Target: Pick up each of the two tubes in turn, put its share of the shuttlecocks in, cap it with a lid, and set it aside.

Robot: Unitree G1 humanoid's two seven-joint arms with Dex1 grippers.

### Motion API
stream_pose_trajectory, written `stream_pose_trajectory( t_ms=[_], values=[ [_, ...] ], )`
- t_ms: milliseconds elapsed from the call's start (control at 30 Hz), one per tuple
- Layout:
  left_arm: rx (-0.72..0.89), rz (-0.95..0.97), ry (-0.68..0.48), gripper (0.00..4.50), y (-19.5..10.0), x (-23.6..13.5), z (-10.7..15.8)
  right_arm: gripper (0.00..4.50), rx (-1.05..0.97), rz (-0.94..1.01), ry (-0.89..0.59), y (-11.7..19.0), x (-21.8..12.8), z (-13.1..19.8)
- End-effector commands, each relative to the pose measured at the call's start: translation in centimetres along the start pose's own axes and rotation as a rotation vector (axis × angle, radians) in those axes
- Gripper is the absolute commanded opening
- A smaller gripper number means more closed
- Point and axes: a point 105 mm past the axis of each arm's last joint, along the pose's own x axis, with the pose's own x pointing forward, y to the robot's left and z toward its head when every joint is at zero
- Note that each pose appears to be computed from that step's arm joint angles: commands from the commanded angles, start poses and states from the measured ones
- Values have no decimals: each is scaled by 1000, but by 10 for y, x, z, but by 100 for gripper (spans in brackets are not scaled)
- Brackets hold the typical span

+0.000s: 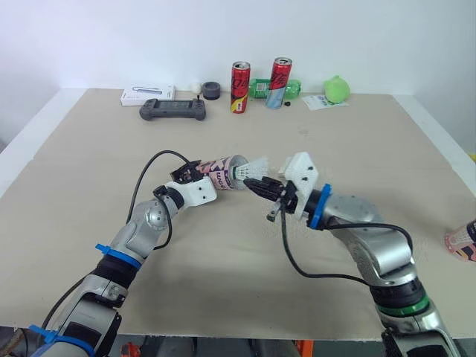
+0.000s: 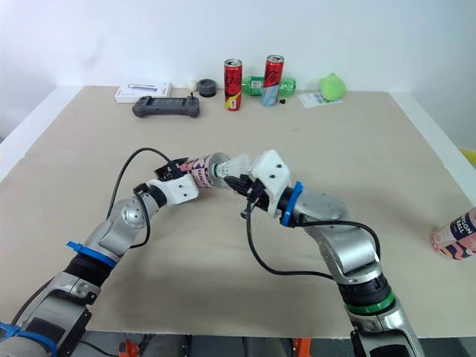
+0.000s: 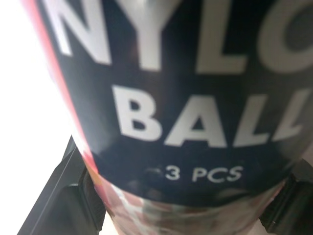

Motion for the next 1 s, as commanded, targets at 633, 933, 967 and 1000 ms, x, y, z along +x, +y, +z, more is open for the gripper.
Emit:
stream_pose_trajectory(
  t_ms=[633, 933, 967, 1000],
  values=[
    [-9, 52, -49, 325, 13, 5, 16, 3, -459, 243, 279, -34, 40, 8],
    [-15, 55, -51, 325, 11, 3, 16, 3, -582, 371, 301, -15, 74, 0],
    [-16, 54, -49, 325, 10, 3, 15, 3, -589, 377, 294, -14, 76, 2],
    [-17, 53, -48, 325, 10, 2, 15, 3, -593, 380, 284, -13, 77, 5]
  ],
)
